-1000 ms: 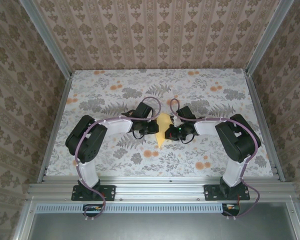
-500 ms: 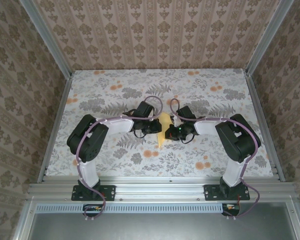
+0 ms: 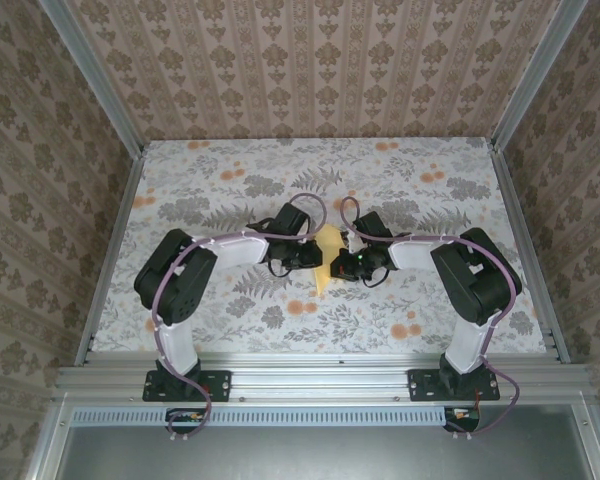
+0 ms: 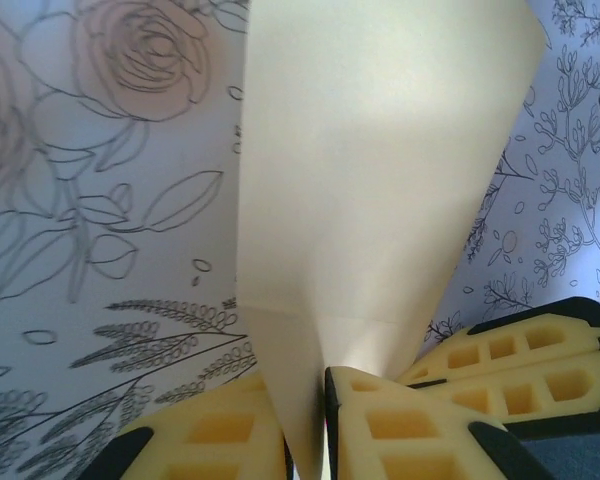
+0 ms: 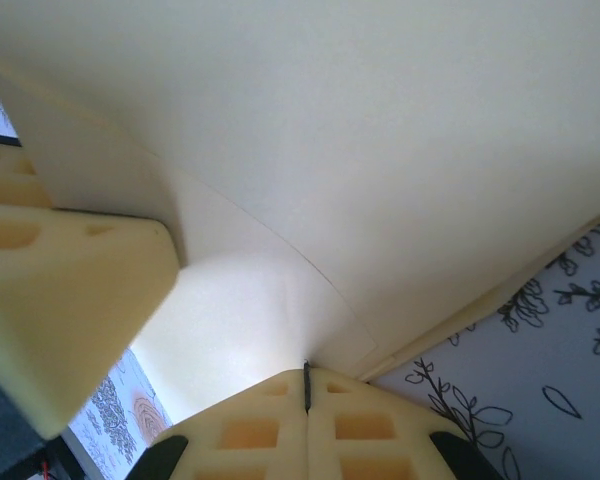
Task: Fold a paper plane with a square sheet of paper (pick it up from the middle)
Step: Fold the wing for the fifth time at the center of the table.
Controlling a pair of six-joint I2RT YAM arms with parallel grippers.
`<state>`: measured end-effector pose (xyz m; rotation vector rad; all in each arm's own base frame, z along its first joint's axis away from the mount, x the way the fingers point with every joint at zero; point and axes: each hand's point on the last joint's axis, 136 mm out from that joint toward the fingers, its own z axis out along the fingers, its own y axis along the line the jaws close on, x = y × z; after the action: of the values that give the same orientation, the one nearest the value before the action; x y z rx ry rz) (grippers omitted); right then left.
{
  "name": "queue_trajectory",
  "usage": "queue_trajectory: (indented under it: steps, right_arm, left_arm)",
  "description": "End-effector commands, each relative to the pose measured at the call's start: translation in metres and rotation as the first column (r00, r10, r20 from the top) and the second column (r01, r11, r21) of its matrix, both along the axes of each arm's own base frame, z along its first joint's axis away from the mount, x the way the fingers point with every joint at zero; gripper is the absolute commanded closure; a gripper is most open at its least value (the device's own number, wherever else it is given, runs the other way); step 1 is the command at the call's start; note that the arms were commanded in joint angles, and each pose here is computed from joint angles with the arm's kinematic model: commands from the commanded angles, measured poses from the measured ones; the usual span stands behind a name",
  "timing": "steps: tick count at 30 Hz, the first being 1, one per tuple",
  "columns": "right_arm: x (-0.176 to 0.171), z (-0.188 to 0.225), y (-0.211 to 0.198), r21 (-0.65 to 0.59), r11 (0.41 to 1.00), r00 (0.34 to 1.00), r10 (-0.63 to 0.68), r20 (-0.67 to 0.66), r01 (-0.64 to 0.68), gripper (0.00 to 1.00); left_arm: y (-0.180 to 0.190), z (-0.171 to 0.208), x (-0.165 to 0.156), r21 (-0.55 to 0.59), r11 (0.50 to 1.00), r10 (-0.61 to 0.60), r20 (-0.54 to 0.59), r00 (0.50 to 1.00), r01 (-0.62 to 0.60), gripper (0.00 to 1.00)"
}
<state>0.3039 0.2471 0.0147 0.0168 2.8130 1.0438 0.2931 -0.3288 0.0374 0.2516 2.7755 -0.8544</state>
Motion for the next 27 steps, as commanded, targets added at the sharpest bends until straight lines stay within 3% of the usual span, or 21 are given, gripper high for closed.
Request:
queue_trajectory:
  steps: [1,6,14,27]
  right_arm:
    - [-0.003,-0.009,-0.011,-0.046,0.999,0.999,-0.026,-0.021,0.025,0.94]
    - [-0.003,-0.008,-0.011,-0.044,0.999,0.999,-0.026,-0.022,0.025,0.95]
    - [-0.004,-0.006,-0.012,-0.043,0.999,0.999,-0.029,-0.018,0.028,0.95]
    - [-0.001,-0.006,-0.012,-0.041,0.999,0.999,-0.031,-0.017,0.030,0.95]
  left_arm:
    - [0.010,0.015,0.003,0.004,1.000,0.007,0.035,0.999,-0.007,0.81]
    - [0.010,0.018,0.004,-0.027,0.999,0.017,0.030,0.999,-0.016,0.84]
    - [0.010,0.015,0.003,-0.025,1.000,0.013,0.016,1.000,-0.013,1.00]
    - [-0.008,0.015,0.000,-0.043,0.999,-0.023,0.007,1.000,0.023,1.00]
